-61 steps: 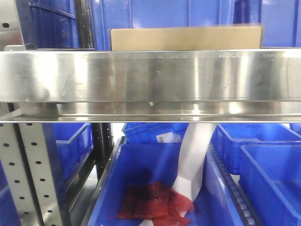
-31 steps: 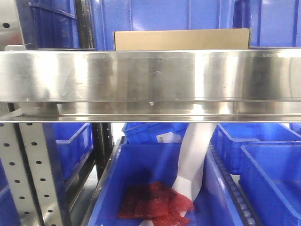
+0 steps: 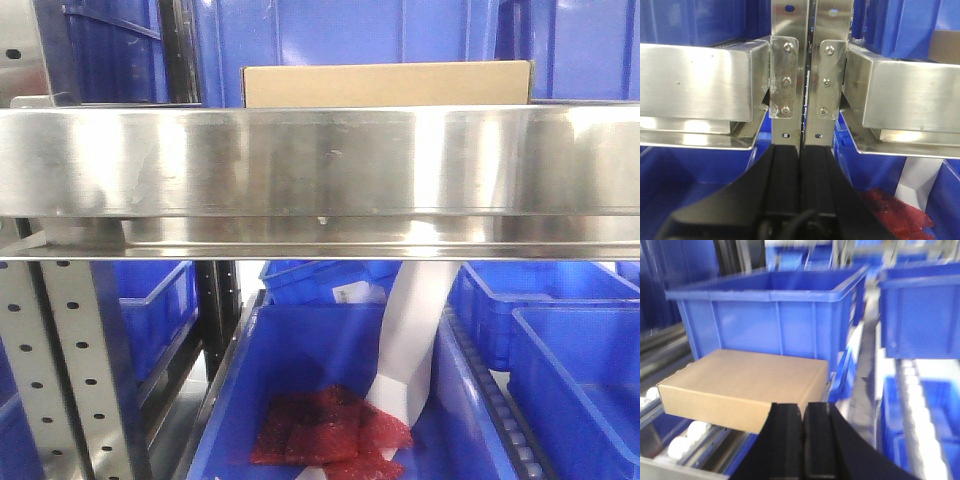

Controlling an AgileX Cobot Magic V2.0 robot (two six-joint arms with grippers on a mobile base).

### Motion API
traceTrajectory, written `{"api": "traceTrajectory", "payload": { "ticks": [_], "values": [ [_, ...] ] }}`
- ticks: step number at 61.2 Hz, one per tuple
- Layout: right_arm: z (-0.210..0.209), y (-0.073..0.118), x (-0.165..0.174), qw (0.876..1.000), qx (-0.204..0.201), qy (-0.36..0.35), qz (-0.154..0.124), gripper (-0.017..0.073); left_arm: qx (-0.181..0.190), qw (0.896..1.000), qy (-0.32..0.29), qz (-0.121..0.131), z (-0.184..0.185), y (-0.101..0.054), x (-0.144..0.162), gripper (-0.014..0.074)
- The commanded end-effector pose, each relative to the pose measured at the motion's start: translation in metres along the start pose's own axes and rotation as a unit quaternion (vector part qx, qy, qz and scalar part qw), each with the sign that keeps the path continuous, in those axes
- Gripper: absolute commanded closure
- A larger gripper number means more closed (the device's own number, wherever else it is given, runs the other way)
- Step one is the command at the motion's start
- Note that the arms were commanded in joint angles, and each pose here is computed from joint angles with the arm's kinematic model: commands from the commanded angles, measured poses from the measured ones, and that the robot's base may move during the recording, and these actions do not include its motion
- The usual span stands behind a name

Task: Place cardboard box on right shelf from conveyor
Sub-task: 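Open the right gripper and release the box on the shelf, then withdraw the right gripper from the box toward the robot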

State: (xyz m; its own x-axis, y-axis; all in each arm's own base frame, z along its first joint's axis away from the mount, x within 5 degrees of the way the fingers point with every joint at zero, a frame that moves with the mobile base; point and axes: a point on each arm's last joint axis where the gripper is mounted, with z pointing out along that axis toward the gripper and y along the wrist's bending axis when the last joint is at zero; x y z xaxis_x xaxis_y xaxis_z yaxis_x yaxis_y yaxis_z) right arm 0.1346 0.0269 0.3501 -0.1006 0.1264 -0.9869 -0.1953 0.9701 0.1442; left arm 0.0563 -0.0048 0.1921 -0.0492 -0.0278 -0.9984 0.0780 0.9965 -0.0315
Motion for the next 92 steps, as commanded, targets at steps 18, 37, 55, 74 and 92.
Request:
{"api": "traceTrajectory", "payload": {
  "ticks": [18,37,55,74,92],
  "values": [
    [-0.070,-0.007,0.045,0.992,-0.001,-0.125,0.002,0.0509,-0.001,0.999,-0.042,-0.003,0.000,0.000,-0.006,0.0710],
    [-0.078,-0.007,0.051,0.991,-0.005,-0.131,0.002,0.0509,-0.001,0.999,-0.042,-0.003,0.000,0.000,-0.006,0.0710],
    [-0.076,-0.008,0.055,0.991,-0.002,-0.134,-0.001,0.0509,-0.001,0.999,-0.042,-0.003,0.000,0.000,-0.006,0.0709],
    [-0.072,-0.022,0.087,0.986,0.069,-0.148,-0.030,0.0510,-0.001,0.999,-0.042,-0.003,0.000,0.000,-0.006,0.0710],
    [-0.078,-0.031,0.129,0.976,0.115,-0.178,-0.054,0.0510,-0.001,0.999,-0.042,-0.003,0.000,0.000,-0.006,0.0710]
  ]
}}
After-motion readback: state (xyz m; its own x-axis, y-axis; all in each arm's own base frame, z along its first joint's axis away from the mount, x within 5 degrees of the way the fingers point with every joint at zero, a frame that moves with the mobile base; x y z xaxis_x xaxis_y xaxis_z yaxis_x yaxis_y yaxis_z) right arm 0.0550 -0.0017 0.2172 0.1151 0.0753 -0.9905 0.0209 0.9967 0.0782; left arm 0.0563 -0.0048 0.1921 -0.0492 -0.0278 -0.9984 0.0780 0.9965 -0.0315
